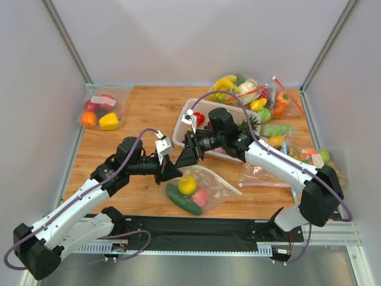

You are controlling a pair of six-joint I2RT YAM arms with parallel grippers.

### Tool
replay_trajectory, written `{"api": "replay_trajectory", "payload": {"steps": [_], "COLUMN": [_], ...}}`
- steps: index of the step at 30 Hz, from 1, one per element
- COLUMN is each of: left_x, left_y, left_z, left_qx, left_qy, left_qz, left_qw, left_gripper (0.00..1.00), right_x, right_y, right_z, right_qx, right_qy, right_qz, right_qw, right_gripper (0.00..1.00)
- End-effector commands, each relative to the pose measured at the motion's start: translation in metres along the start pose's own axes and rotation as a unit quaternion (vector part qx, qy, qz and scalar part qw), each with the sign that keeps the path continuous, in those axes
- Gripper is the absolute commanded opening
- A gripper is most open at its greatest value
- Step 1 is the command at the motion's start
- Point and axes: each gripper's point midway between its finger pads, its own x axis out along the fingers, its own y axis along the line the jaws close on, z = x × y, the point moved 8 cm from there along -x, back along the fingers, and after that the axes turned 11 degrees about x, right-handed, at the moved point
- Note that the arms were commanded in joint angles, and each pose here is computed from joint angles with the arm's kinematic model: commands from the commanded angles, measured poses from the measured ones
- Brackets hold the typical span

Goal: Open the zip-top bag and remove the fake food

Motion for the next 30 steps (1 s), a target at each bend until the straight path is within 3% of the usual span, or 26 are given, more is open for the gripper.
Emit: {"api": "replay_trajectory", "payload": {"steps": [1,7,22,24,27,29,30], "left_x": [-0.004,-0.004,-0.007,-0.006,-0.004,-0.004,-0.005], "left_y": [0.002,0.001,-0.005,-0.005,-0.004,-0.002,-0.002], "left_z": [0.020,0.020,0.018,0.017,0.015,0.014,0.013], "left_qx": [0.036,0.039,0.059,0.058,0.052,0.046,0.042], "left_qy": [-0.027,-0.027,-0.015,-0.012,-0.005,0.000,0.003], "left_qz": [0.010,0.012,0.031,0.032,0.034,0.044,0.049], "left_qw": [0.999,0.999,0.998,0.998,0.998,0.998,0.998], "left_gripper": [0.00,0.00,0.00,0.00,0.00,0.00,0.06], "right_x": [0.013,0.021,0.013,0.013,0.011,0.009,0.007], "right_y": [0.018,0.014,-0.021,-0.021,-0.018,-0.013,-0.011], "right_z": [0.005,0.004,-0.021,-0.022,-0.021,-0.016,-0.015], "right_qx": [-0.016,-0.014,0.007,0.007,0.001,-0.012,-0.016], "right_qy": [0.018,0.027,0.064,0.064,0.058,0.044,0.038], "right_qz": [0.047,0.044,-0.083,-0.085,-0.083,-0.087,-0.092], "right_qw": [0.999,0.999,0.994,0.994,0.995,0.995,0.995], "right_gripper": [0.39,0.31,0.25,0.21,0.03,0.00,0.00]}}
